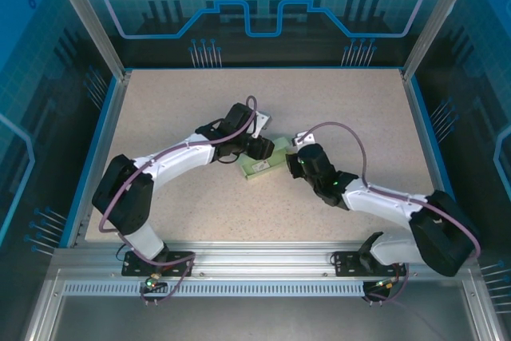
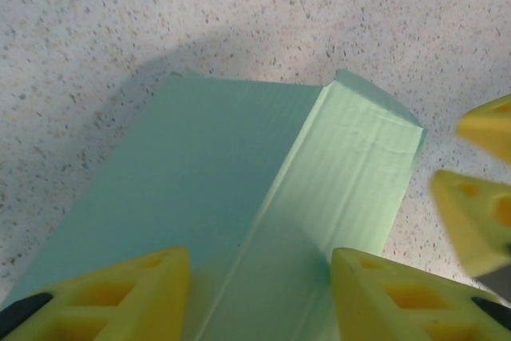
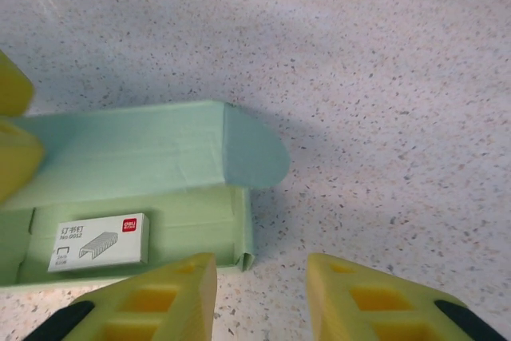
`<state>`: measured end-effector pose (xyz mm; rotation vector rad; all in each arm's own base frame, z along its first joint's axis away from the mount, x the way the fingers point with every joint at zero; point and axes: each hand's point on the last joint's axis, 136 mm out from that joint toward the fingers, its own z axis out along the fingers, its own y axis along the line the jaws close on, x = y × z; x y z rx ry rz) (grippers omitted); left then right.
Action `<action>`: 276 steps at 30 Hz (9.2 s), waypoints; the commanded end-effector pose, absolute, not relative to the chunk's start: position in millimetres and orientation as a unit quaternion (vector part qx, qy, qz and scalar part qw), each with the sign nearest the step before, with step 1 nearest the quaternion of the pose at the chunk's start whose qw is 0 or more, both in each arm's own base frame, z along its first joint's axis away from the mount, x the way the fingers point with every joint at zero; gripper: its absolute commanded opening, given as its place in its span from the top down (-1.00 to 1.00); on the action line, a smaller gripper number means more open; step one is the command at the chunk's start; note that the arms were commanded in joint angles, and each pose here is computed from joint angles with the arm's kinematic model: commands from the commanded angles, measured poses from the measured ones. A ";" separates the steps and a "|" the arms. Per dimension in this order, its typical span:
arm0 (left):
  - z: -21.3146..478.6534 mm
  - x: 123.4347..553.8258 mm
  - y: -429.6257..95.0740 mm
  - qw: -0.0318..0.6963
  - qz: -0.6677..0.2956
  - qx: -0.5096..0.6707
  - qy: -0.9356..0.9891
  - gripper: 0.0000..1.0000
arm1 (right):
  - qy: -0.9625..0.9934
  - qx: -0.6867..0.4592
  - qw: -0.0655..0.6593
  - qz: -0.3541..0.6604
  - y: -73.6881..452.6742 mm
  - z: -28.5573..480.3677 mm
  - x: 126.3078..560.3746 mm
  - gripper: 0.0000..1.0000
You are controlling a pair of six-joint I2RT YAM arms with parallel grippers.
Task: Fold the paper box
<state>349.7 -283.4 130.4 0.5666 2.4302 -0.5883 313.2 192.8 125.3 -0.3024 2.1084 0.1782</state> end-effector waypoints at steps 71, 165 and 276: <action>152.4 357.4 -145.9 0.406 -0.203 -0.029 0.891 -0.35 | 0.935 -0.162 0.253 0.190 210.0 95.1 286.8 -0.44; 44.7 338.0 -279.3 0.138 -0.405 0.048 0.902 0.02 | 0.856 -0.081 0.220 0.462 238.9 122.1 319.3 0.19; 130.2 283.3 -267.4 0.523 -0.268 0.364 0.722 0.21 | 0.842 -0.310 0.396 0.195 207.2 203.7 374.5 -0.27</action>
